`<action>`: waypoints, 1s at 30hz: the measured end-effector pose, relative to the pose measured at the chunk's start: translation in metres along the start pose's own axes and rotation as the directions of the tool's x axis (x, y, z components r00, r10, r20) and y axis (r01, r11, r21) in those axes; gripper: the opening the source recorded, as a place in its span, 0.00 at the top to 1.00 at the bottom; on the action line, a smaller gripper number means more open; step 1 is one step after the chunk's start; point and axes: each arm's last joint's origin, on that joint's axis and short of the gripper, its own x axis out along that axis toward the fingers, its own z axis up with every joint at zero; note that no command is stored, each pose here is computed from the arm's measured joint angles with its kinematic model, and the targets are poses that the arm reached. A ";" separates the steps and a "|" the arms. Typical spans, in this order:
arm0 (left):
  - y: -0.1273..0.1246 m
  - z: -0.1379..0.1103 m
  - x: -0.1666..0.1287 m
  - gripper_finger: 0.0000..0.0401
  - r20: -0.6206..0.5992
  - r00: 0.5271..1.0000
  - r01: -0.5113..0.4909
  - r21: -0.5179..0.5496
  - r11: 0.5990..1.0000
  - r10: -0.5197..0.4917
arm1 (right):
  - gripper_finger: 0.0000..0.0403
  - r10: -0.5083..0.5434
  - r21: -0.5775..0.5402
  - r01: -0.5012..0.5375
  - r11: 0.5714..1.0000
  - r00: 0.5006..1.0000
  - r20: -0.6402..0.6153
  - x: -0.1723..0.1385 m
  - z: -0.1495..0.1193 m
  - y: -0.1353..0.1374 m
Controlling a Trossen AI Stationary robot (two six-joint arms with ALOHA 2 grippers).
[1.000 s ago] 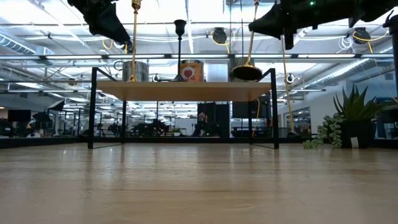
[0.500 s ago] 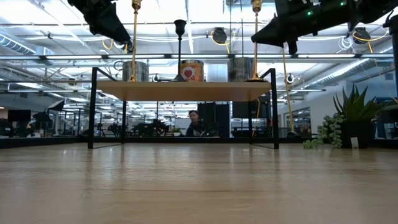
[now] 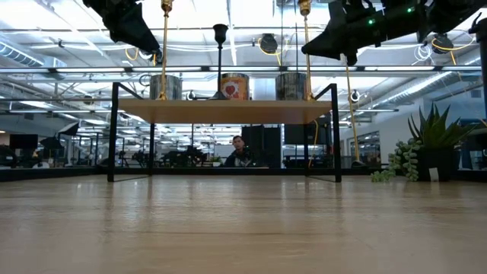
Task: Pick & Place candle stick holders
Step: Put the gold candle holder on the shelf
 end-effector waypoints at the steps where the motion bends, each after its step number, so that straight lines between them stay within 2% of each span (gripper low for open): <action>1: 0.000 0.000 0.000 0.62 0.000 1.000 0.000 0.000 1.000 0.000 | 0.96 0.017 -0.010 -0.017 1.000 1.000 -0.004 0.001 -0.001 0.001; 7: 0.000 0.000 0.000 0.62 0.000 1.000 0.000 0.000 1.000 0.000 | 0.95 0.143 -0.018 -0.143 0.990 0.990 0.011 0.006 -0.002 0.005; 13: 0.000 -0.001 0.000 0.62 -0.008 1.000 -0.001 0.002 1.000 0.001 | 0.95 0.153 0.034 -0.153 0.988 0.988 0.006 0.004 -0.002 0.006; 18: 0.000 -0.001 0.000 0.62 -0.009 1.000 0.000 0.002 1.000 0.000 | 0.95 0.208 0.045 -0.207 0.977 0.978 -0.001 0.004 -0.002 0.007; 25: 0.000 0.000 0.000 0.62 -0.003 1.000 0.000 -0.003 1.000 0.000 | 0.94 0.228 -0.021 -0.228 0.973 0.974 -0.005 0.004 -0.003 0.008; 30: 0.000 0.000 0.000 0.62 -0.003 1.000 0.000 -0.003 1.000 0.000 | 0.88 0.227 -0.035 -0.228 0.973 0.973 -0.042 0.004 -0.008 0.008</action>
